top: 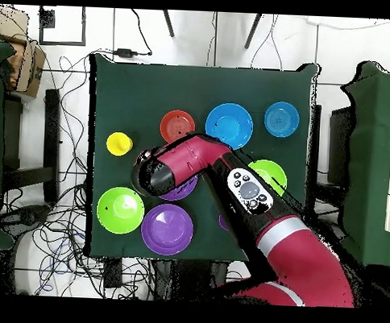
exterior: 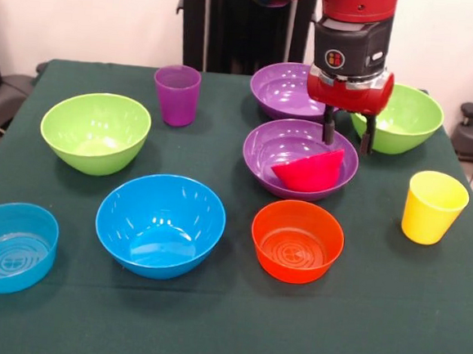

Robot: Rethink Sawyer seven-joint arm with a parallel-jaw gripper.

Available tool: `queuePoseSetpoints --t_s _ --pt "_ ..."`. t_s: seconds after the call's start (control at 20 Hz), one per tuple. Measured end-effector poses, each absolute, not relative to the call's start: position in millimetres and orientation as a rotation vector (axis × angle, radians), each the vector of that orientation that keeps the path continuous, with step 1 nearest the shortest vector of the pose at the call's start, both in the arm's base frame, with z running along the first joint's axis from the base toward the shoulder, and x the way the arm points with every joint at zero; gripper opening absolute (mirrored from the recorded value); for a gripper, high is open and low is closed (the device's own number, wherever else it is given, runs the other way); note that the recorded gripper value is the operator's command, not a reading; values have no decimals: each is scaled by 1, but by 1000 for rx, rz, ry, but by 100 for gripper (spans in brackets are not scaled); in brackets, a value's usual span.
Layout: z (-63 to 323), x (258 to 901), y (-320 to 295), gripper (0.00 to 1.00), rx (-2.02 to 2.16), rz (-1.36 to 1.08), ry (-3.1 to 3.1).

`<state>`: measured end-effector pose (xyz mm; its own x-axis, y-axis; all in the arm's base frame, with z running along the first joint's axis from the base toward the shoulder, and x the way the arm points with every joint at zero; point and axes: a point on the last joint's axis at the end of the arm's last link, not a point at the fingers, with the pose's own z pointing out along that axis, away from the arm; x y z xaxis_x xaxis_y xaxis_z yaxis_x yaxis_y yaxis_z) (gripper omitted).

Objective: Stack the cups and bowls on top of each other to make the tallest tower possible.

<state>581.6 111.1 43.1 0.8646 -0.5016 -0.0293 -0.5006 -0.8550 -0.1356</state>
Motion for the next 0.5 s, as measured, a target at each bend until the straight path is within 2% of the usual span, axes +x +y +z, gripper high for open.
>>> queuePoseSetpoints --t_s 0.5 --pt "43 582 113 100 -2899 -13 780"
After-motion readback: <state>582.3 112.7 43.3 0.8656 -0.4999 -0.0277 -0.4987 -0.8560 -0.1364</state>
